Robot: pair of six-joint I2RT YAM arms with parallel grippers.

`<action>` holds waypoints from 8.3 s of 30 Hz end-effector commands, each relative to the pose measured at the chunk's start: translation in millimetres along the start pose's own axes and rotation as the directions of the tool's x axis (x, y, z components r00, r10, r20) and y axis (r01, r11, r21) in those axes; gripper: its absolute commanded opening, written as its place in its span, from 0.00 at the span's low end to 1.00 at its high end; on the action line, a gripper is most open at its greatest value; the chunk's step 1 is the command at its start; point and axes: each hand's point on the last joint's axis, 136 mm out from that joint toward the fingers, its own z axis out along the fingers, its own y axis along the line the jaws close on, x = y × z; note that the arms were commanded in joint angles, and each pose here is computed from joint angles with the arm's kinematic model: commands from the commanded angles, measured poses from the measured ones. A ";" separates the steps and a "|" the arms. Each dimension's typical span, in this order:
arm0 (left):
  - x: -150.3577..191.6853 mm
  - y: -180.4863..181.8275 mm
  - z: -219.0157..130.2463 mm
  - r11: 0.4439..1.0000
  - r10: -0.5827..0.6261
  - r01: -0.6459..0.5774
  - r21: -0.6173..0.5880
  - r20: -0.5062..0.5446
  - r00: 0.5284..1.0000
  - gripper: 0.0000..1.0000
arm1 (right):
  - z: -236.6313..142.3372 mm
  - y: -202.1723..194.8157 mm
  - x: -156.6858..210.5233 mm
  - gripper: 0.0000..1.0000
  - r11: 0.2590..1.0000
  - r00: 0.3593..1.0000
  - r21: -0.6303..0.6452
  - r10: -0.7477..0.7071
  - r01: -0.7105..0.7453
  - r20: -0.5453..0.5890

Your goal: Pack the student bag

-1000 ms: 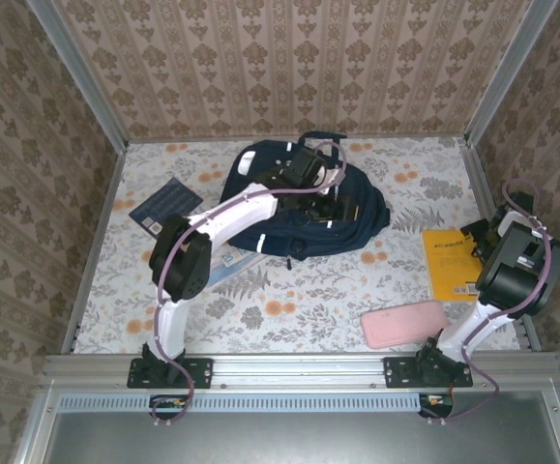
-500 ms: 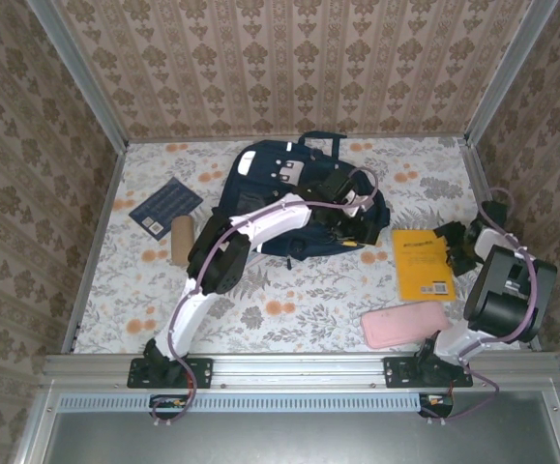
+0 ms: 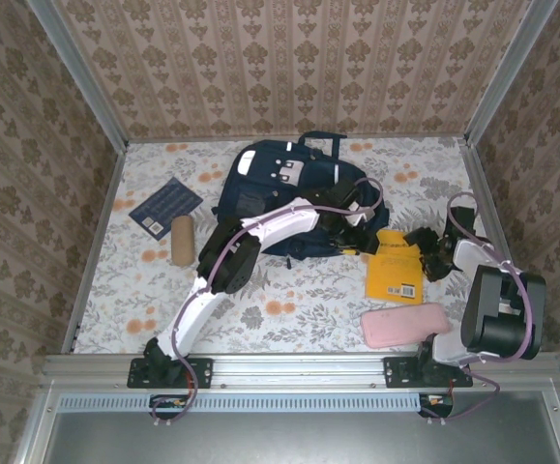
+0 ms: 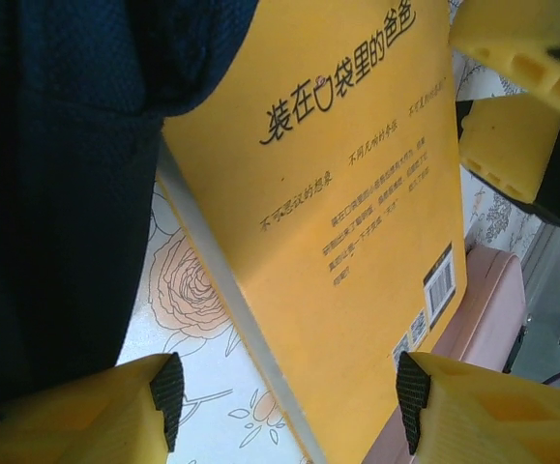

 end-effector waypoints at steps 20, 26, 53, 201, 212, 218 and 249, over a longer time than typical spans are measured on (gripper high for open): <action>21.0 60.9 30.5 0.961 -0.073 0.058 -0.272 -0.044 0.996 0.69 | -6.5 29.8 51.5 0.84 0.976 0.993 -0.219 -0.020 -0.007 -0.119; 9.4 12.2 39.7 0.998 -0.063 0.062 -0.029 -0.023 0.998 0.67 | 0.2 27.8 54.5 0.84 0.973 0.991 -0.229 -0.024 -0.007 -0.134; 10.1 -5.0 23.8 0.994 -0.034 0.038 0.104 -0.034 0.999 0.54 | -8.4 25.8 46.5 0.81 0.972 0.994 -0.228 -0.070 0.049 -0.085; -43.2 -56.9 -173.1 0.790 -0.318 0.141 0.597 0.202 0.926 0.77 | -229.4 185.3 120.7 0.00 0.282 0.940 -0.924 -0.296 0.257 0.171; -62.1 -80.6 -221.9 0.622 -0.359 0.025 0.782 0.257 0.897 0.41 | -215.2 184.6 124.8 0.00 0.332 0.927 -0.901 -0.338 0.281 0.164; -54.8 -70.4 -224.7 0.643 -0.365 0.014 0.766 0.290 0.884 0.11 | -204.9 184.1 119.0 0.00 0.378 0.932 -0.881 -0.324 0.283 0.160; -70.4 -67.7 -290.5 0.618 -0.640 -0.080 0.782 0.559 0.527 0.00 | -243.4 240.5 113.4 0.78 0.276 0.971 -0.931 -0.084 0.240 0.226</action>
